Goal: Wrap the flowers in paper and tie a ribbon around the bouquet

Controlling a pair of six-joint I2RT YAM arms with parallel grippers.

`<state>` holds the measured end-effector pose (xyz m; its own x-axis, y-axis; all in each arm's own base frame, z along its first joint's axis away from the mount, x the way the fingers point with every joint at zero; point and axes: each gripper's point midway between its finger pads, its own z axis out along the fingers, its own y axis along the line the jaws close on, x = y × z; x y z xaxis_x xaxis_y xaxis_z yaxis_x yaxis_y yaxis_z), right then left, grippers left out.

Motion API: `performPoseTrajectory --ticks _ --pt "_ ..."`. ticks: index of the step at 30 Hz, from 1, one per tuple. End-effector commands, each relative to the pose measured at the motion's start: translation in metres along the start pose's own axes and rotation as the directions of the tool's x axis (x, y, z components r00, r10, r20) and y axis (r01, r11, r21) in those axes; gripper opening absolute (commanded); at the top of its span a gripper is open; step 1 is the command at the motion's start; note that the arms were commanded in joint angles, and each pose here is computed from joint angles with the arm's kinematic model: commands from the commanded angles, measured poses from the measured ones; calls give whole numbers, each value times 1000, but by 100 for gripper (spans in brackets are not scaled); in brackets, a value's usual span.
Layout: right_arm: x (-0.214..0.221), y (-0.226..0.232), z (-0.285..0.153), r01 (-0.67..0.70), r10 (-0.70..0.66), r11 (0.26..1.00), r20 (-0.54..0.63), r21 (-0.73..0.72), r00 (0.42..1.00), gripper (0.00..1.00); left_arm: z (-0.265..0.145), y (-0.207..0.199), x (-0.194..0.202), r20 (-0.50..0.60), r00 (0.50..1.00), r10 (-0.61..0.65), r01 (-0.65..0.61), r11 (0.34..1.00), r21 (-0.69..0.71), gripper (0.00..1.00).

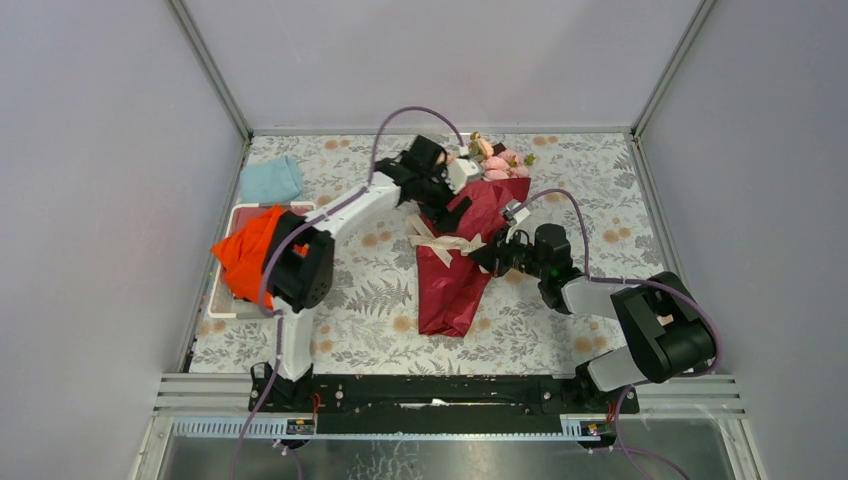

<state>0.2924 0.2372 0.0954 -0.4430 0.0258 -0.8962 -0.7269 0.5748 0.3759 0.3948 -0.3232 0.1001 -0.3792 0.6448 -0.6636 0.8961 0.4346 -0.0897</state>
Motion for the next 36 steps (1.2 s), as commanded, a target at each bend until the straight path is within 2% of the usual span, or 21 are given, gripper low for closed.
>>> performPoseTrajectory --ticks 1,2,4,6,8,10,12,17,21,25,28,32,34,36 --pt "-5 -2 4 -32 32 999 18 13 999 0 -68 42 13 50 994 -94 98 990 -97 88" --pt "-5 -2 4 -31 31 999 15 11 999 0 -73 53 23 55 991 -121 127 986 -105 86" --pt "-4 0 4 -26 26 1000 3 2 1000 0 -77 80 45 52 986 -158 163 978 -127 65" --pt "-6 2 4 -21 21 1000 -1 -8 1000 0 -73 104 64 8 990 -140 140 975 -173 45" --pt "-8 3 4 -17 17 1000 1 -10 1000 0 -64 122 80 -64 993 -97 81 971 -223 39" --pt "-12 4 3 -12 12 1000 9 -11 1000 0 -56 128 84 -86 994 -71 50 973 -226 44" --pt "-13 4 2 -7 7 1000 13 -11 1000 0 -47 127 85 -67 997 -29 15 979 -204 54" --pt "-11 8 3 -9 9 999 -2 -34 1000 0 -33 119 93 -36 990 140 -144 978 -153 76" --pt "-15 6 4 -3 3 1000 17 -26 1000 0 -17 110 95 -37 987 156 -159 981 -108 77" --pt "-22 8 5 -5 6 999 27 -36 1000 0 -6 99 95 -54 986 156 -160 984 -74 75" --pt "-28 10 4 2 -1 999 36 -37 999 0 -4 86 88 -32 987 157 -158 987 -39 65" --pt "-31 10 2 3 -1 999 41 -39 999 0 -3 73 86 -17 986 165 -165 986 -8 43" --pt "-31 10 0 -3 5 999 41 -39 999 0 -5 70 85 -12 987 161 -161 987 3 28" --pt "-34 9 -1 -19 21 999 46 -39 999 0 -8 70 83 -14 987 163 -163 987 2 3"
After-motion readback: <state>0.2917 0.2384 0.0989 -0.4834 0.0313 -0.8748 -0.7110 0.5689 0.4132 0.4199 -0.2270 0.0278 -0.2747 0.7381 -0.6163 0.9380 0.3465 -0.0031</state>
